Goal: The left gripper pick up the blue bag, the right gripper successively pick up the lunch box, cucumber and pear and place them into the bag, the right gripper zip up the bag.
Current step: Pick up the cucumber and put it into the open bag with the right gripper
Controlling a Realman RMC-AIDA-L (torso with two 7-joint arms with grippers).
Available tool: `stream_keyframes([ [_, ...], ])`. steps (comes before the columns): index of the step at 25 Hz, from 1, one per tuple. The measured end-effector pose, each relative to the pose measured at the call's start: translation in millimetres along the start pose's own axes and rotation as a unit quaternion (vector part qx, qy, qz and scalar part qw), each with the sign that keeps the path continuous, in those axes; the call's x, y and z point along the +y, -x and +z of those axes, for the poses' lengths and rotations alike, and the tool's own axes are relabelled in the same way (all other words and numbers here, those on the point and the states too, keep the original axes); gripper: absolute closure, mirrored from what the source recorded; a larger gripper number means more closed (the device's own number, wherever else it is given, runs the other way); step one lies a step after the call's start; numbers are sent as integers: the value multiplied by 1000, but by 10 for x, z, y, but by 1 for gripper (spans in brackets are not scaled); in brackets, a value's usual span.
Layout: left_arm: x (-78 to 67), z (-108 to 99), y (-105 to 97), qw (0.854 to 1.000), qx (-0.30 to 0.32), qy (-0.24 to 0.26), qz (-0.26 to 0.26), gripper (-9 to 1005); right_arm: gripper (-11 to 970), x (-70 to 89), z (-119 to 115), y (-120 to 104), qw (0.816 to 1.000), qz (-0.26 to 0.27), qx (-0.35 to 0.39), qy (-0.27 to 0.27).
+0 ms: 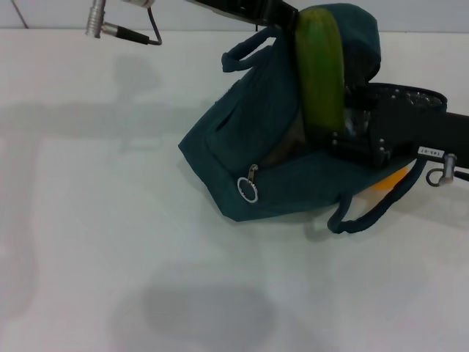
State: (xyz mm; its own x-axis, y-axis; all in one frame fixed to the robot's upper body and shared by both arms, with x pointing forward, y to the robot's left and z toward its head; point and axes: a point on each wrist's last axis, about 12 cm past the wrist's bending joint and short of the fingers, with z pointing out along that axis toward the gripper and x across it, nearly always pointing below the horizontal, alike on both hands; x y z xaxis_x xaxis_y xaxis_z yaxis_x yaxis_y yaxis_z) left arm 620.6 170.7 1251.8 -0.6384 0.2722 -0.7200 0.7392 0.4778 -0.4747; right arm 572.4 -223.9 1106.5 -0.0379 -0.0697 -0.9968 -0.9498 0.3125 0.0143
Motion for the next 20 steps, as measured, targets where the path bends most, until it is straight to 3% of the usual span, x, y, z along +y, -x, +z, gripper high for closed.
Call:
stream_keyframes([
  [20, 9, -9, 4, 1000, 1, 1, -1, 949, 380, -4, 85, 36, 998, 47, 25, 27],
])
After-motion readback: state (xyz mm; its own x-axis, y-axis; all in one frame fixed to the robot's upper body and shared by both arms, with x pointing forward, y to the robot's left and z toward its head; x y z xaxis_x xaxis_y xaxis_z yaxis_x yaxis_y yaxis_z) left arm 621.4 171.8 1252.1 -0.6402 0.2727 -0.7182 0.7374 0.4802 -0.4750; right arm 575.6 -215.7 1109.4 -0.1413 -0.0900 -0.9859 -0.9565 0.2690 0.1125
